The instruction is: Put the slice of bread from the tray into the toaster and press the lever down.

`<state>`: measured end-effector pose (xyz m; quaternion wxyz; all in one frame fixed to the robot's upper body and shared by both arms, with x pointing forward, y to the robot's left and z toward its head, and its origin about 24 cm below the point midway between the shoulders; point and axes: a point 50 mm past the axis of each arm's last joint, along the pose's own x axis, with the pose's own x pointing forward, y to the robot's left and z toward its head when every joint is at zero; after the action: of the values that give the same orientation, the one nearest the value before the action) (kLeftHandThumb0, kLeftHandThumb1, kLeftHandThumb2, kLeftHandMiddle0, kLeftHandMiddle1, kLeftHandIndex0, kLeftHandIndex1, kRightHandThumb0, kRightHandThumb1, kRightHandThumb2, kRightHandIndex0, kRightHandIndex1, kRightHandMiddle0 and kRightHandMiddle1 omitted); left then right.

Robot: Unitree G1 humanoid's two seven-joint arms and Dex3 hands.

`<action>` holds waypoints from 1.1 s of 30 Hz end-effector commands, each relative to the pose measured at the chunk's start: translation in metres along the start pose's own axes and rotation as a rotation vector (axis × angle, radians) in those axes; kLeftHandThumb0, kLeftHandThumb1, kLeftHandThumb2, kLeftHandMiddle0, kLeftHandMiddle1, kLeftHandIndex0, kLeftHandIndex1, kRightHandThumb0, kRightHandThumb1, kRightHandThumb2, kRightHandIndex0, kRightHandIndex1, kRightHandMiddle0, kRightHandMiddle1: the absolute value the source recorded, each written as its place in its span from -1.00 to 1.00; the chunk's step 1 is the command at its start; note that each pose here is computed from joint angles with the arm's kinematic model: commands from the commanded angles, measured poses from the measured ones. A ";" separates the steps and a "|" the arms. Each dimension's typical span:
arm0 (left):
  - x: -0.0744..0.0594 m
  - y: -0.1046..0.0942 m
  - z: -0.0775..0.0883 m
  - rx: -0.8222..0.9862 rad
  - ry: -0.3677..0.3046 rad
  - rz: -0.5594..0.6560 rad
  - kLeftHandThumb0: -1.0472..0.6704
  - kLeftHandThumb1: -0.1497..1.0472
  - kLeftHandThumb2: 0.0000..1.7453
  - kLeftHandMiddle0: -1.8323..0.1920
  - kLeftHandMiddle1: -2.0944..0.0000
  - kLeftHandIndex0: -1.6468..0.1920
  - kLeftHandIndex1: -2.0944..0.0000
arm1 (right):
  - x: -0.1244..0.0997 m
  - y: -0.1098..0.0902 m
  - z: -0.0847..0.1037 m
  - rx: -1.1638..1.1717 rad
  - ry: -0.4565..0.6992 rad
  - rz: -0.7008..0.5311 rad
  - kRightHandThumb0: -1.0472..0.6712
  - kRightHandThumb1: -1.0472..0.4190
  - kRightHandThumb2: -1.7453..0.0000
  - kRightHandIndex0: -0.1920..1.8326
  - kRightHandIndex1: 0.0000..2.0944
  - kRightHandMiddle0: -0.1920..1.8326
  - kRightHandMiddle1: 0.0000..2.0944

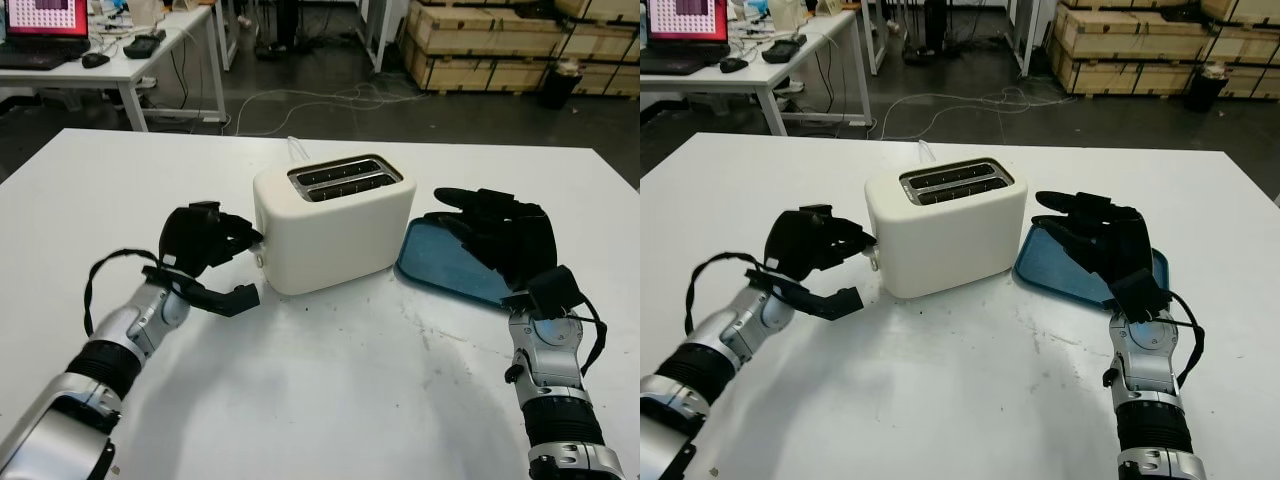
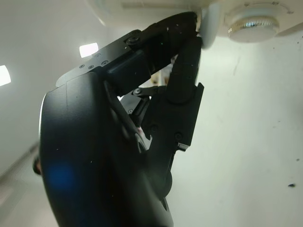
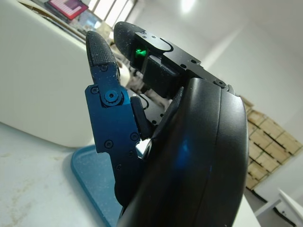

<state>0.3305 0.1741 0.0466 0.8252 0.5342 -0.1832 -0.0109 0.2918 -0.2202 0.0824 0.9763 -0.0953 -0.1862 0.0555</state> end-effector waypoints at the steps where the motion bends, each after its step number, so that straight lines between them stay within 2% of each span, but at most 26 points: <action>1: -0.049 -0.106 0.074 -0.066 -0.157 -0.519 -0.08 0.79 -0.90 0.02 -0.07 -0.41 0.99 | 0.004 -0.003 0.001 -0.004 0.003 0.022 -0.38 -0.79 1.00 0.33 -0.90 0.25 -0.99; 8: -0.042 -0.103 0.074 -0.045 -0.160 -0.517 -0.09 0.79 -0.90 0.00 0.06 -0.39 1.00 | 0.005 -0.001 0.001 0.006 0.001 0.029 -0.39 -0.79 1.00 0.33 -0.90 0.26 -0.99; 13: -0.039 -0.101 0.073 -0.034 -0.175 -0.515 -0.11 0.79 -0.86 0.04 -0.08 -0.39 1.00 | 0.004 -0.003 0.001 -0.009 0.003 0.026 -0.41 -0.79 1.00 0.32 -0.90 0.26 -1.00; 15: -0.038 -0.099 0.072 -0.014 -0.183 -0.508 -0.13 0.79 -0.84 0.03 0.06 -0.39 1.00 | 0.004 -0.002 0.001 0.000 -0.001 0.026 -0.39 -0.79 1.00 0.33 -0.89 0.26 -1.00; 19: -0.037 -0.094 0.071 -0.051 -0.200 -0.454 -0.09 0.79 -0.90 -0.04 0.12 -0.43 0.98 | 0.004 -0.002 0.000 0.007 -0.001 0.030 -0.38 -0.79 1.00 0.33 -0.89 0.26 -1.00; 20: -0.036 -0.091 0.069 -0.065 -0.199 -0.430 -0.08 0.79 -0.92 -0.02 0.00 -0.45 0.97 | 0.004 -0.001 0.000 0.004 0.000 0.031 -0.39 -0.79 1.00 0.33 -0.89 0.26 -1.00; 21: -0.035 -0.089 0.069 -0.070 -0.201 -0.410 -0.07 0.79 -0.93 0.02 -0.26 -0.45 0.98 | 0.004 -0.001 0.000 0.004 0.000 0.031 -0.39 -0.79 1.00 0.33 -0.89 0.25 -1.00; 23: -0.030 -0.081 0.066 -0.068 -0.203 -0.382 -0.06 0.79 -0.93 0.07 -0.48 -0.44 0.98 | 0.004 -0.002 0.000 0.004 0.007 0.029 -0.41 -0.79 1.00 0.33 -0.90 0.26 -1.00; 25: -0.026 -0.072 0.062 -0.077 -0.201 -0.363 -0.05 0.79 -0.92 0.09 -0.46 -0.44 0.98 | 0.003 -0.002 0.001 0.002 0.010 0.026 -0.41 -0.79 1.00 0.32 -0.90 0.25 -1.00; 26: -0.024 -0.068 0.060 -0.086 -0.194 -0.351 -0.05 0.79 -0.90 0.07 -0.34 -0.44 0.98 | 0.003 -0.002 0.001 0.003 0.009 0.025 -0.41 -0.79 1.00 0.32 -0.90 0.26 -1.00; 27: -0.023 -0.063 0.057 -0.098 -0.185 -0.337 -0.06 0.79 -0.89 0.06 -0.31 -0.45 0.98 | 0.003 -0.002 0.001 0.003 0.008 0.024 -0.40 -0.79 1.00 0.33 -0.90 0.26 -1.00; 33: -0.016 -0.020 0.032 -0.076 -0.138 -0.230 -0.05 0.79 -0.91 0.09 -0.41 -0.43 0.99 | 0.003 -0.001 -0.001 0.012 0.007 0.027 -0.40 -0.79 1.00 0.33 -0.89 0.26 -1.00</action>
<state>0.3156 0.1780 0.0273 0.8117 0.5664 -0.1119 -0.0881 0.2925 -0.2205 0.0801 0.9765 -0.0985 -0.1779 0.0710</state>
